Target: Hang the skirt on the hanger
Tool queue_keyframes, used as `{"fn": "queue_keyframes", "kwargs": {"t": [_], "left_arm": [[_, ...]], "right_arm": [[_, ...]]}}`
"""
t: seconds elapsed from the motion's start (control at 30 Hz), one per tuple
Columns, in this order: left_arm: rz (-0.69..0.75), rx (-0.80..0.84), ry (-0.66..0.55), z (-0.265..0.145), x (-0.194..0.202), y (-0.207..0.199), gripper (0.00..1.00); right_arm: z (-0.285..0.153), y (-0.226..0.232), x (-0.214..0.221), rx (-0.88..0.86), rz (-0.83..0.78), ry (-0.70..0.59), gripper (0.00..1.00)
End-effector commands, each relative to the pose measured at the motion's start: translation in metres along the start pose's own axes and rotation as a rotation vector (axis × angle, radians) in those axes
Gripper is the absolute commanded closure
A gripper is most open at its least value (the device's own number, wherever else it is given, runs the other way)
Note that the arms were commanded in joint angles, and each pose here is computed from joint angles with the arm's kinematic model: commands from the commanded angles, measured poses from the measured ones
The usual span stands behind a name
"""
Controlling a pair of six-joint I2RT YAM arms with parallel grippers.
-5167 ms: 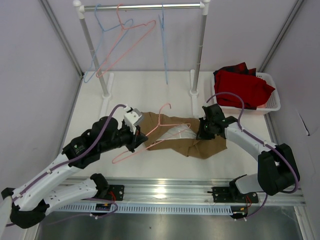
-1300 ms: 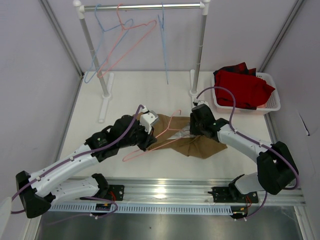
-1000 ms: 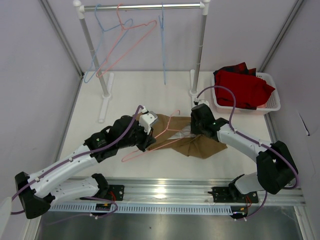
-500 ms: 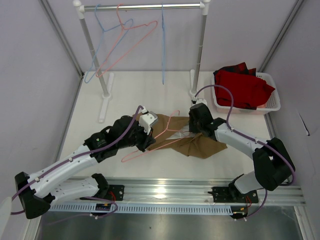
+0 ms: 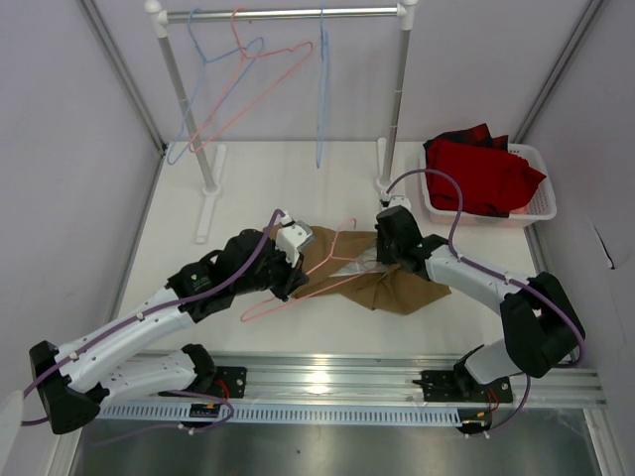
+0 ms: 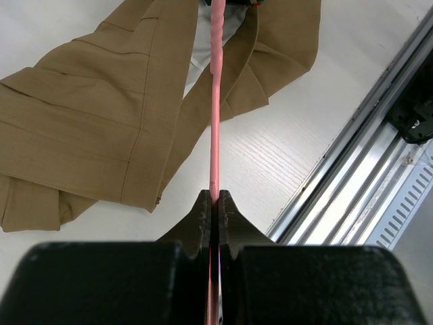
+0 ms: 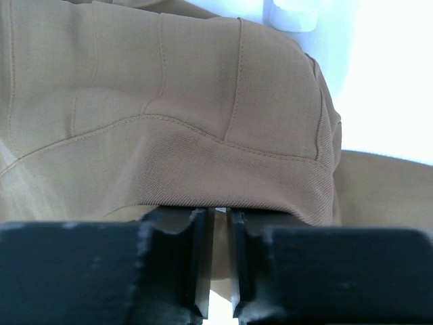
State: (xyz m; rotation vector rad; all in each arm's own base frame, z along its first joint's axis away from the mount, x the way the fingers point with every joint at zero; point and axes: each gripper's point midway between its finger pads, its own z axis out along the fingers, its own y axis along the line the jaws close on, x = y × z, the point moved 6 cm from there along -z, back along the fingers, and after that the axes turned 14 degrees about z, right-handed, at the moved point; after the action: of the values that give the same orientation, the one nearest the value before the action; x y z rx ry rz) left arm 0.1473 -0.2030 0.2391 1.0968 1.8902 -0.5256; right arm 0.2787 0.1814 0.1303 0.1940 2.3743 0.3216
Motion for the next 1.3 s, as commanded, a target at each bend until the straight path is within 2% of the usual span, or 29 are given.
{"fn": "queue_keyframes", "kwargs": {"t": [0.0, 0.23, 0.67, 0.87, 1.07, 1.27], "left_arm": [[0.022, -0.016, -0.052, -0.005, -0.012, 0.002, 1.0], [0.022, -0.026, -0.06, -0.003, -0.014, 0.003, 1.0], [0.025, -0.032, -0.107, 0.004, -0.029, 0.006, 1.0], [0.024, -0.022, -0.105, 0.01, -0.032, 0.005, 1.0], [0.014, -0.045, -0.078, 0.008, -0.025, 0.007, 1.0], [0.011, -0.062, -0.059, 0.001, -0.019, 0.008, 1.0]], "right_arm": [[-0.001, 0.002, -0.007, 0.003, -0.005, -0.044, 0.9], [-0.014, 0.004, -0.016, 0.004, -0.007, -0.05, 1.0], [-0.044, -0.004, -0.034, -0.075, 0.071, -0.042, 1.0], [-0.043, -0.005, -0.032, -0.1, 0.067, -0.016, 1.0], [-0.032, -0.001, -0.024, -0.124, 0.062, 0.026, 0.97], [-0.018, 0.003, -0.017, -0.113, 0.061, 0.047, 0.89]]}}
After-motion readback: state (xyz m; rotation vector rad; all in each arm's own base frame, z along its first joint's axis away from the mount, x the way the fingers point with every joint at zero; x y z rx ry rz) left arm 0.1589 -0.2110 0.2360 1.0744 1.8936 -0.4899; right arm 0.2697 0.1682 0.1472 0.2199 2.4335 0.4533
